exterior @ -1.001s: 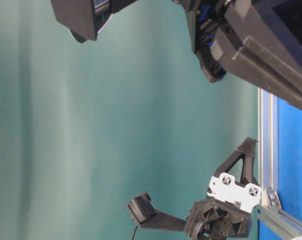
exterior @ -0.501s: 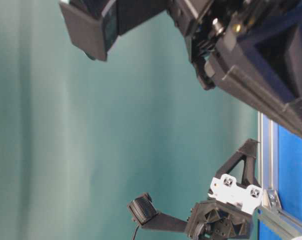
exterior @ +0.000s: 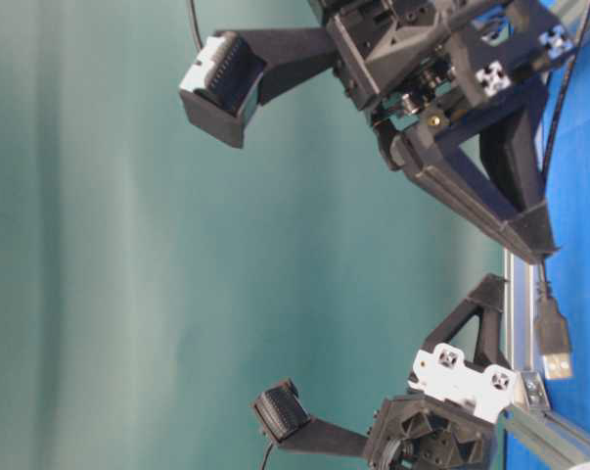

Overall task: Insert the wire through the string loop located on the left side.
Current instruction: 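Move the right gripper with the cable plug toward the frame's lower-left corner, then align the cable plug above the white zip-tie loop with the right gripper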

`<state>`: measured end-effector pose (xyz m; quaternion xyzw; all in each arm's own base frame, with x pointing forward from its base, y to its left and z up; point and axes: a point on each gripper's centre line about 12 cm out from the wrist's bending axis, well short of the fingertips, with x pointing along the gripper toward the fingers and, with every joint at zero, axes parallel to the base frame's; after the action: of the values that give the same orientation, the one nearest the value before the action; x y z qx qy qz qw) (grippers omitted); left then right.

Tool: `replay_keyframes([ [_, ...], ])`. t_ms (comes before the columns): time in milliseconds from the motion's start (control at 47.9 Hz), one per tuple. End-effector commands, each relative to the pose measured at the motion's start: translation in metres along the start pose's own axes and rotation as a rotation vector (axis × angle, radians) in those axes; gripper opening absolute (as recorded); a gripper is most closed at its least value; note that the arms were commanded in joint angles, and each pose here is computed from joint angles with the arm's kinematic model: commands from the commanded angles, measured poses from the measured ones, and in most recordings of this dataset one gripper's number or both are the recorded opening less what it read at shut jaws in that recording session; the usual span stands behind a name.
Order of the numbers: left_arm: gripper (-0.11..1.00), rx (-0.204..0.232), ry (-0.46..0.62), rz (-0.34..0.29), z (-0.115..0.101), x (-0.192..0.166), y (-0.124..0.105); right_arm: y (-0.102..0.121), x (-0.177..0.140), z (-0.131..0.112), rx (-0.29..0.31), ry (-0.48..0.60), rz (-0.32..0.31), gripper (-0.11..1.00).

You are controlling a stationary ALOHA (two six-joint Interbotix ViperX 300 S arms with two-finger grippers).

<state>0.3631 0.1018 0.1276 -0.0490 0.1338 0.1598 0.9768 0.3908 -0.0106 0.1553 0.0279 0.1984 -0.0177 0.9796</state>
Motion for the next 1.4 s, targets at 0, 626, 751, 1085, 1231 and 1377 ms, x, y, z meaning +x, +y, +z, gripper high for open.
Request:
replay_keyframes([
  [0,0.00,-0.001,-0.050,-0.006,0.017,-0.003,-0.002,-0.003,-0.005,0.014,0.003,-0.045,-0.007,0.00],
  [626,0.00,-0.001,-0.050,-0.006,0.017,-0.003,-0.002,-0.005,0.002,0.008,0.004,-0.050,-0.009,0.00],
  [751,0.00,-0.001,-0.053,-0.006,0.018,-0.003,-0.002,-0.005,0.009,0.009,0.004,-0.062,-0.009,0.00],
  [1085,0.00,-0.001,-0.052,-0.006,0.017,-0.003,-0.002,-0.004,0.036,0.013,0.004,-0.066,-0.007,0.00],
  [1231,0.00,-0.001,-0.052,-0.006,0.017,-0.003,-0.002,-0.004,0.046,0.013,0.004,-0.065,-0.007,0.00],
  [1377,0.00,-0.001,-0.052,-0.006,0.017,-0.003,-0.002,-0.005,0.051,0.016,0.004,-0.073,-0.008,0.00],
])
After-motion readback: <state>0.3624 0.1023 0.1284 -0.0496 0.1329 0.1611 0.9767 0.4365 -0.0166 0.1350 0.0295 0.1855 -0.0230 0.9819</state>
